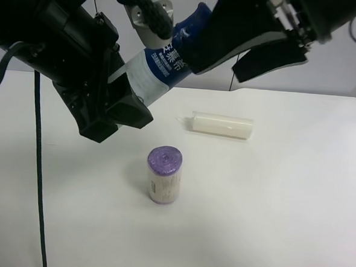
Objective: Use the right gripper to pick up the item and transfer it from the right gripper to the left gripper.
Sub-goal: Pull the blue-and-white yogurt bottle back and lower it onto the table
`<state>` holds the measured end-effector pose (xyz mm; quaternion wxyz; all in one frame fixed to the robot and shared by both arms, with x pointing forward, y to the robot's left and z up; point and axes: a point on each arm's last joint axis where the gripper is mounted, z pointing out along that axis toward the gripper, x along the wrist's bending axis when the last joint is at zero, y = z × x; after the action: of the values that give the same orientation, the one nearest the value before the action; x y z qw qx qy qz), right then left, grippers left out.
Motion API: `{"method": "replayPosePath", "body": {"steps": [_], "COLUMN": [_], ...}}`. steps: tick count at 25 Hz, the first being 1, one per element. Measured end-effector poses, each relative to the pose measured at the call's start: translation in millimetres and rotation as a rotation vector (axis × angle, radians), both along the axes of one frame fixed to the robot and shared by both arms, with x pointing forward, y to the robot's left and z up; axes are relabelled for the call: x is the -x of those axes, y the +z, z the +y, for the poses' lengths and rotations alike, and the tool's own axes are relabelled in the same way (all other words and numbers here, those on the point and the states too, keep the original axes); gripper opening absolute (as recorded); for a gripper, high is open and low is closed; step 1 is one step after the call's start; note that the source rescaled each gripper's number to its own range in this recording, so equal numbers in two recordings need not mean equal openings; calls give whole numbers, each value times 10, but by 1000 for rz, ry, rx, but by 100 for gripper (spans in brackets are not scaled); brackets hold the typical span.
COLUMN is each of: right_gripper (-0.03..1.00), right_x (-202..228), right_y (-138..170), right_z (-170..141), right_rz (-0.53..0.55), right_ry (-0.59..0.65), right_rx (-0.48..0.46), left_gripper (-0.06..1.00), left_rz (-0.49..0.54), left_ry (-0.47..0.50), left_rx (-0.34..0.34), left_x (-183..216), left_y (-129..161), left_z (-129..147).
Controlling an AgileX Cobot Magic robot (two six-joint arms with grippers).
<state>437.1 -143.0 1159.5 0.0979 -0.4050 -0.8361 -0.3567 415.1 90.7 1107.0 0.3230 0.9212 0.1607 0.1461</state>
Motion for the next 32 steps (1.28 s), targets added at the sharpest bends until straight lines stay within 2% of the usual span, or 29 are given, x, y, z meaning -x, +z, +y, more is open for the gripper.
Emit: {"method": "replayPosePath", "body": {"steps": [4, 8, 12, 19, 26, 32], "right_gripper": [99, 99, 99, 99, 100, 100], "right_x": [232, 546, 875, 1316, 1679, 1903], "right_y": [137, 85, -127, -640, -1003, -1068], "right_z": [-260, -468, -668, -1032, -1259, -1482], "right_rz": [-119, -162, -177, -244, -398, -530], "right_ry": [-78, -108, -114, -147, -238, -399], "right_rx": [98, 127, 163, 295, 216, 162], "left_gripper": [0, 0, 0, 0, 0, 0], "left_rz": [0, 0, 0, 2, 6, 6], "left_ry": [0, 0, 0, 3, 8, 9], "left_rx": [0, 0, 0, 2, 4, 5], "left_x": [0, 0, 0, 0, 0, 0], "left_y": [0, 0, 0, 0, 0, 0], "left_z": [0, 0, 0, 0, 0, 0]}}
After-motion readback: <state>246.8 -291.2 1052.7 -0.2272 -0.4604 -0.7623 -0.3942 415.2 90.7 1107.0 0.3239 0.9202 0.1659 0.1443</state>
